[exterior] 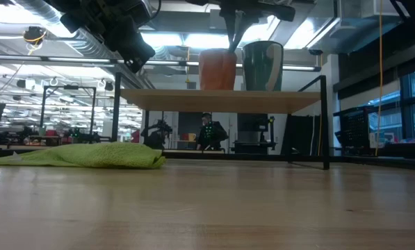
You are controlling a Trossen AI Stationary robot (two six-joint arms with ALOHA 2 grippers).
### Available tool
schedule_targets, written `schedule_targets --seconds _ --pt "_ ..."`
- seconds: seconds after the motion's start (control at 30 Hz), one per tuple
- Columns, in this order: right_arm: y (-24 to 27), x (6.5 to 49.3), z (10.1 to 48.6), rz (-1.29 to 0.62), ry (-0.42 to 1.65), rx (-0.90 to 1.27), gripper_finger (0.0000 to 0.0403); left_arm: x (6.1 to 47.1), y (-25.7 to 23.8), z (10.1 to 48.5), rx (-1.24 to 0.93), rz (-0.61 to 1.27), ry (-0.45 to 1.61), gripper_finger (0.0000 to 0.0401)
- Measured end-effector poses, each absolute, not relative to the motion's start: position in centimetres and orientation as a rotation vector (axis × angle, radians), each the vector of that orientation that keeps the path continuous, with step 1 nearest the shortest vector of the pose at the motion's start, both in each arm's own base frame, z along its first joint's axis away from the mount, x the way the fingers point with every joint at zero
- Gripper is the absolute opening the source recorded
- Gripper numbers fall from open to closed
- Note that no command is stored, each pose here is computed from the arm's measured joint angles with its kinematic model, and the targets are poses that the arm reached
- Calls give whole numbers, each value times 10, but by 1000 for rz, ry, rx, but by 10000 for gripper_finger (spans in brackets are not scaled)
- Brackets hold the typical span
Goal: Stack small to large cups/mugs on shelf
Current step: Put the light orange mug on the shelf
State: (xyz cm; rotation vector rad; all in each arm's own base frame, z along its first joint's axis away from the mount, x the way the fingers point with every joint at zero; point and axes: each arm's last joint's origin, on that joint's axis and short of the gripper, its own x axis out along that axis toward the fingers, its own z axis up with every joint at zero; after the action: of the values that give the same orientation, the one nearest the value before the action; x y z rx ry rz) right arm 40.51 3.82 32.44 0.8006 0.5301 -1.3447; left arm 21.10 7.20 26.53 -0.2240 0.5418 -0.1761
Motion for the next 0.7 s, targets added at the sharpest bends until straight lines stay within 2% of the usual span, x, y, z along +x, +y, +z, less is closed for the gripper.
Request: schedule_targets --seconds 0.7 --pt "28 406 324 -1358 544 795 0 211 72 265 -205 -181 539 1"
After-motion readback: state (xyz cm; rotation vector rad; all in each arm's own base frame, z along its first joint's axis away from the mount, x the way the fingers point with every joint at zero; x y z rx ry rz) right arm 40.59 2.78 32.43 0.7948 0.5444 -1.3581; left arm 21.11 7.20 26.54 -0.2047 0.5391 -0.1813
